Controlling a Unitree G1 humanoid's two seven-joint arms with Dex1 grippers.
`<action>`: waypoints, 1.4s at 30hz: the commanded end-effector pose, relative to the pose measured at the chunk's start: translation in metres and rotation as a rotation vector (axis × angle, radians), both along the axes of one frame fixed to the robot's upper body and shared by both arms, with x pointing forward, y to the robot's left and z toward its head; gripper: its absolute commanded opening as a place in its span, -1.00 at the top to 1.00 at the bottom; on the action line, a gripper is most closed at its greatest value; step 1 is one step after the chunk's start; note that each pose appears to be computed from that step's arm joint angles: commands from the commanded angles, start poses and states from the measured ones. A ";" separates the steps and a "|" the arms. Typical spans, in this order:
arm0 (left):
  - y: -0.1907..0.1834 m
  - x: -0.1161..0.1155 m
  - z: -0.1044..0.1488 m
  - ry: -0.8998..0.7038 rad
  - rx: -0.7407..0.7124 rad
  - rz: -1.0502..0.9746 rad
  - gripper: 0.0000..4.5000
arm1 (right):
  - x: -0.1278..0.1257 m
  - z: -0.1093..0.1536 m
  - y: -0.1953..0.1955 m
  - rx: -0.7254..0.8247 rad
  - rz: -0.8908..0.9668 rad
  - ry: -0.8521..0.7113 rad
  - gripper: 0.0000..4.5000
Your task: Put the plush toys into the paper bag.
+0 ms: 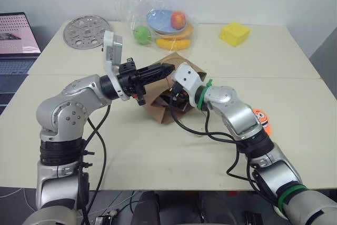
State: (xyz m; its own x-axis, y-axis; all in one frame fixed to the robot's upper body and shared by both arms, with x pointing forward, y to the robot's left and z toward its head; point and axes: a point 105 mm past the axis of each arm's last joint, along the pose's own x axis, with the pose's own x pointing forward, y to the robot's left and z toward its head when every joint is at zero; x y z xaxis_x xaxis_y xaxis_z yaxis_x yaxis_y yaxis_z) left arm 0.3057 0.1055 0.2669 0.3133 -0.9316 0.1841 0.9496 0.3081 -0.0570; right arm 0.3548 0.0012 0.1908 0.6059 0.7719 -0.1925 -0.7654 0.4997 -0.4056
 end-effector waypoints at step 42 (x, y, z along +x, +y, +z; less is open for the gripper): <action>0.009 0.008 0.015 -0.072 -0.030 0.041 1.00 | -0.074 -0.022 -0.174 -0.349 -0.036 0.118 1.00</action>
